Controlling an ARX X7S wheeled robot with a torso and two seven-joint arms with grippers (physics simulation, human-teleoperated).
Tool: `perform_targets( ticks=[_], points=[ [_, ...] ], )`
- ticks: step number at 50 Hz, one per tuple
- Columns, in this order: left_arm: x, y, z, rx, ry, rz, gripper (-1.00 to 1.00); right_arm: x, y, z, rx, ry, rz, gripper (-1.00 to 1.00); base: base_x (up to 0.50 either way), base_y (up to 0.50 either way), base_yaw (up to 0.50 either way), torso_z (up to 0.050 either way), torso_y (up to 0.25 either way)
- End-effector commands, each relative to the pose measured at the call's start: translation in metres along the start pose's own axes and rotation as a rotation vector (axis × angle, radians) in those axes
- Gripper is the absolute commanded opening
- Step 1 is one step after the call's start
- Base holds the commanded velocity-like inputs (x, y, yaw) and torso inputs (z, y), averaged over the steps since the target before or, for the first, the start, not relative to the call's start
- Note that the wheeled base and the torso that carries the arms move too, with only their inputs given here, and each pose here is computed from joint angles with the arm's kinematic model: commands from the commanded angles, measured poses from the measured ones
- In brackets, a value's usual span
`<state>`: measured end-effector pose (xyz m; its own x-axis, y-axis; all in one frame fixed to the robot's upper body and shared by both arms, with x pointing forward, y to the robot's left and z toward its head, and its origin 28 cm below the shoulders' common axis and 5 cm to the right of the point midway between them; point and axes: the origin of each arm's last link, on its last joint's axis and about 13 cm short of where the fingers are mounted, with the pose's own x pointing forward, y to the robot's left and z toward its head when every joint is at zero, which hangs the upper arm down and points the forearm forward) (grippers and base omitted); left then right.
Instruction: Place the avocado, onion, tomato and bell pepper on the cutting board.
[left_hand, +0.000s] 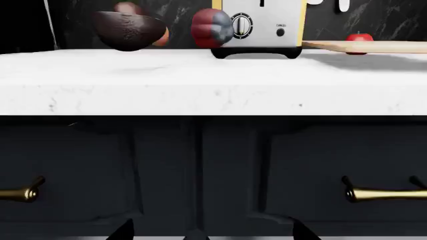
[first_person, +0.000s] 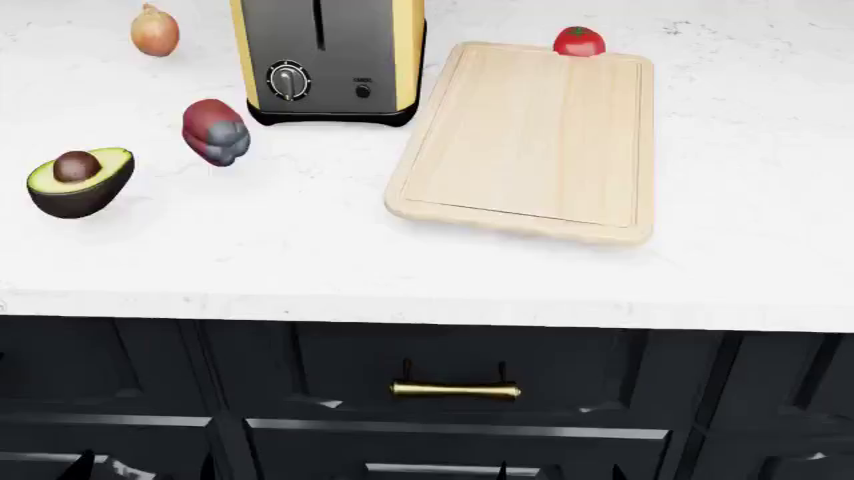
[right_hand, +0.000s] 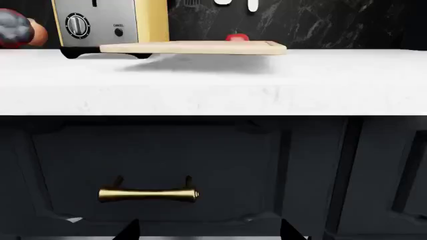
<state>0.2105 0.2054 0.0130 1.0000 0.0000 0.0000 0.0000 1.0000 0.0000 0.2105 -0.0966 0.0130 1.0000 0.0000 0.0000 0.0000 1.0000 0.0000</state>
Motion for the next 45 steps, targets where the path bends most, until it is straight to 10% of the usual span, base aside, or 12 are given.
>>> perform_targets(
  ticks=[1, 28, 45],
  points=[
    [0.001, 0.000, 0.000, 0.000, 0.000, 0.000, 1.00, 0.001, 0.000, -0.001, 0.000, 0.000, 0.000, 1.00, 0.00, 0.00, 0.00, 0.000, 0.000],
    [-0.006, 0.001, 0.007, 0.041, -0.047, 0.037, 1.00, -0.004, -0.001, 0.010, -0.068, -0.039, -0.034, 1.00, 0.00, 0.00, 0.00, 0.000, 0.000],
    [-0.005, 0.014, 0.082, 0.089, -0.165, 0.045, 1.00, 0.001, -0.006, 0.074, -0.199, -0.162, -0.083, 1.00, 0.00, 0.00, 0.00, 0.000, 0.000]
  ],
)
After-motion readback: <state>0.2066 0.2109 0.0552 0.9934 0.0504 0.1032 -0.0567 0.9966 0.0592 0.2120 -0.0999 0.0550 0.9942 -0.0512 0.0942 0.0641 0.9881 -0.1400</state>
